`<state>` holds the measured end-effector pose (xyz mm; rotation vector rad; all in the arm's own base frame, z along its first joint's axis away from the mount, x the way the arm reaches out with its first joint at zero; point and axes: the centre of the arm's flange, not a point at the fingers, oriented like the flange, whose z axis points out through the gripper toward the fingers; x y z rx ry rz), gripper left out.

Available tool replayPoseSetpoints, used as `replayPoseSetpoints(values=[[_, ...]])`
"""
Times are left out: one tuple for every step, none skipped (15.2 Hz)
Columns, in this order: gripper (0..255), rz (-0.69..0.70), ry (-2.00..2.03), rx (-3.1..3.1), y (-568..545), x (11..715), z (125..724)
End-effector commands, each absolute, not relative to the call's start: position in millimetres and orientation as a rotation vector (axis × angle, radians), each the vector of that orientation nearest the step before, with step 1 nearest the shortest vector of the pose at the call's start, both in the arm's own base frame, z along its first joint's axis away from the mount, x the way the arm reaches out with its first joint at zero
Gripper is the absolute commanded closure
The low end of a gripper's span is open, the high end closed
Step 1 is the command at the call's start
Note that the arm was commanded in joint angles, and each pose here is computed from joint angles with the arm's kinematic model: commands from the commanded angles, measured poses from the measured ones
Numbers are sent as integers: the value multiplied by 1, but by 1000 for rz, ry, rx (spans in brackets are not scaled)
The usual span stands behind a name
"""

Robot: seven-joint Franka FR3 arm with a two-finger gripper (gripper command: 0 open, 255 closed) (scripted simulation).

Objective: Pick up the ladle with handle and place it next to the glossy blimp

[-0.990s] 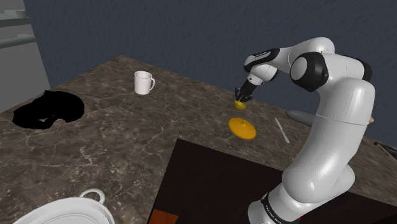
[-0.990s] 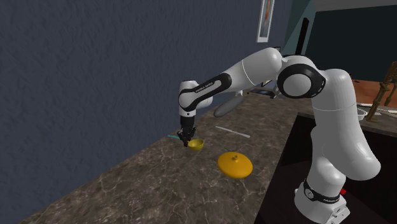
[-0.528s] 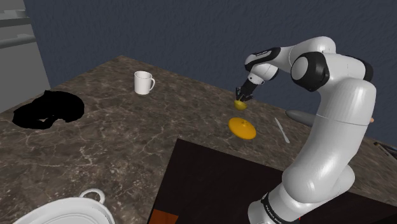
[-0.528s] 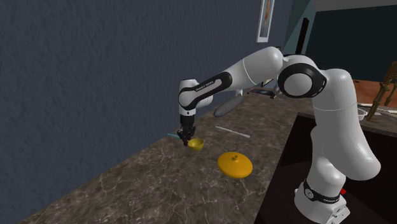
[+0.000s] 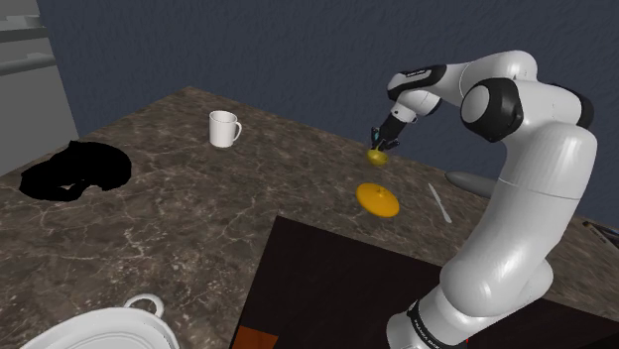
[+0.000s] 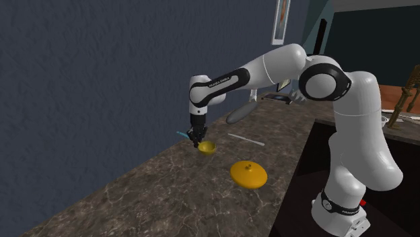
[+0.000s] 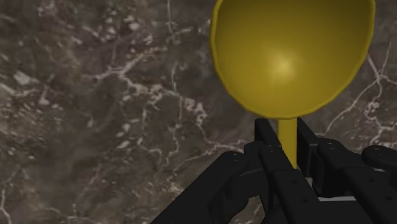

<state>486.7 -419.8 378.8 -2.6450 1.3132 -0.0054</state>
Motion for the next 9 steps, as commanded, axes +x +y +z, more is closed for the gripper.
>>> replayPoseSetpoints(values=[[255,-5,1313,-2645,-420,486,390],[255,-5,1313,-2645,-420,486,395],[255,-5,1313,-2645,-420,486,400],[255,-5,1313,-2645,-420,486,405],[255,-5,1313,-2645,-420,486,411],[255,-5,1313,-2645,-420,486,416],[255,-5,1313,-2645,-420,486,421],[255,-5,1313,-2645,-420,486,426],[255,-5,1313,-2645,-420,486,432]])
